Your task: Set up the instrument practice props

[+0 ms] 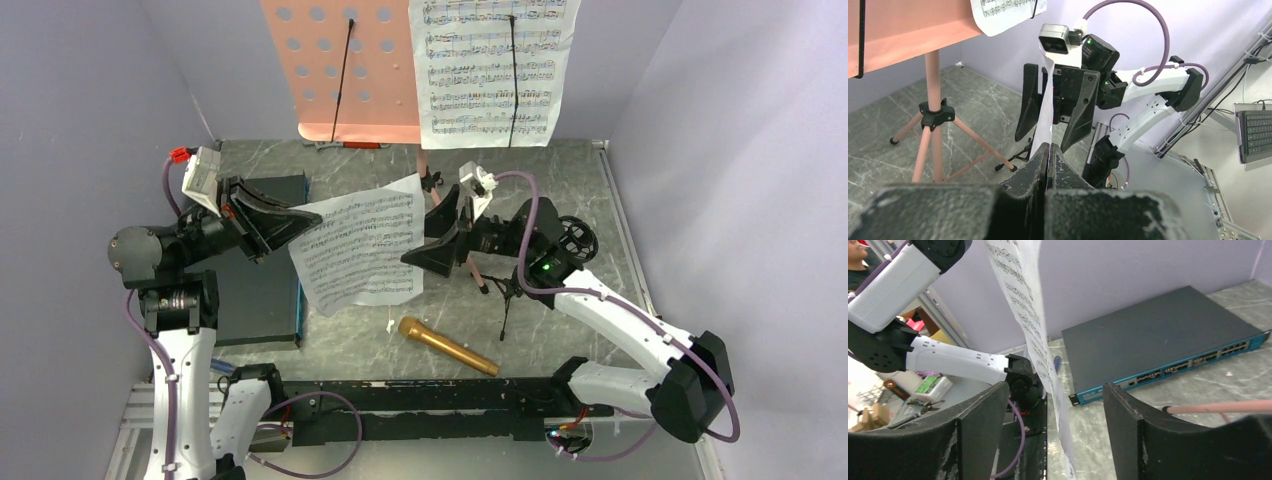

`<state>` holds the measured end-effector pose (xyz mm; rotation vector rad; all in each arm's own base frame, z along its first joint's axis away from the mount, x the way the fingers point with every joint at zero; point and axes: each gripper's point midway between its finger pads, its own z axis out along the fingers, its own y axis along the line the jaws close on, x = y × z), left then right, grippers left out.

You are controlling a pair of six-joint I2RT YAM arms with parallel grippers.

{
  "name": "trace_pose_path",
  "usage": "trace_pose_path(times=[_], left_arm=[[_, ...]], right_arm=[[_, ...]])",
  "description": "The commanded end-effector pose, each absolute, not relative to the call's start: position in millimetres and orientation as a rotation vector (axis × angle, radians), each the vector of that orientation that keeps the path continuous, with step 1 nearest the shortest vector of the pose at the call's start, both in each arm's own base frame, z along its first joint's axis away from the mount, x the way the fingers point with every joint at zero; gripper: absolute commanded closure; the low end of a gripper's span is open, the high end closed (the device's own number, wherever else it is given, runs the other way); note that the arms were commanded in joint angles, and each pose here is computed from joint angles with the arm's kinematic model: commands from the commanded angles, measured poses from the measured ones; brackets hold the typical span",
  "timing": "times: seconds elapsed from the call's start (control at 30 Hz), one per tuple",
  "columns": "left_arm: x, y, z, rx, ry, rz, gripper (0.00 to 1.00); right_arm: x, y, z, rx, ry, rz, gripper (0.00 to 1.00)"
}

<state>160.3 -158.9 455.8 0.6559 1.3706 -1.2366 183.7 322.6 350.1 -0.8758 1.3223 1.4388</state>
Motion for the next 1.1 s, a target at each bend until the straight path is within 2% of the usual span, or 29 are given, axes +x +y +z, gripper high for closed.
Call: trace_pose_path(times=[0.0, 0.2, 0.47, 0.57, 0.87, 1.0, 1.07], left_arm=[[152.5, -160.6, 457.5, 0.683, 1.354, -1.236, 0.97], [153.7, -160.3, 455.3, 0.671, 1.360, -1.237, 0.97], [158.2, -158.8, 449.8, 0.643, 1.389, -1.225, 0.96], [160.9, -157.9, 447.7, 0.628, 1.402, -1.216, 0.87], [166.8, -156.5, 439.9, 0.626, 1.430, -1.204, 0.36], [169.6, -154.8, 435.3, 0.627, 1.443, -1.169, 0.21], [168.2, -154.9, 433.4, 0.646, 1.445, -1.159, 0.18]], right_arm=[[172.6, 331.8, 384.6, -0.897, 1.176, 1.480, 0.32], [169.1, 342.4, 385.4, -0.906, 1.169, 1.500, 0.58], [170.9, 341.6, 386.0, -0.898, 1.183, 1.461, 1.00], [171.6, 339.5, 386.7, -0.896, 1.185, 1.439, 1.00], [174.3, 331.9, 392.5, -0.878, 1.208, 1.375, 1.00], [177.1, 325.6, 400.7, -0.851, 1.223, 1.329, 1.00], [178.3, 321.0, 405.5, -0.838, 1.228, 1.299, 1.00]])
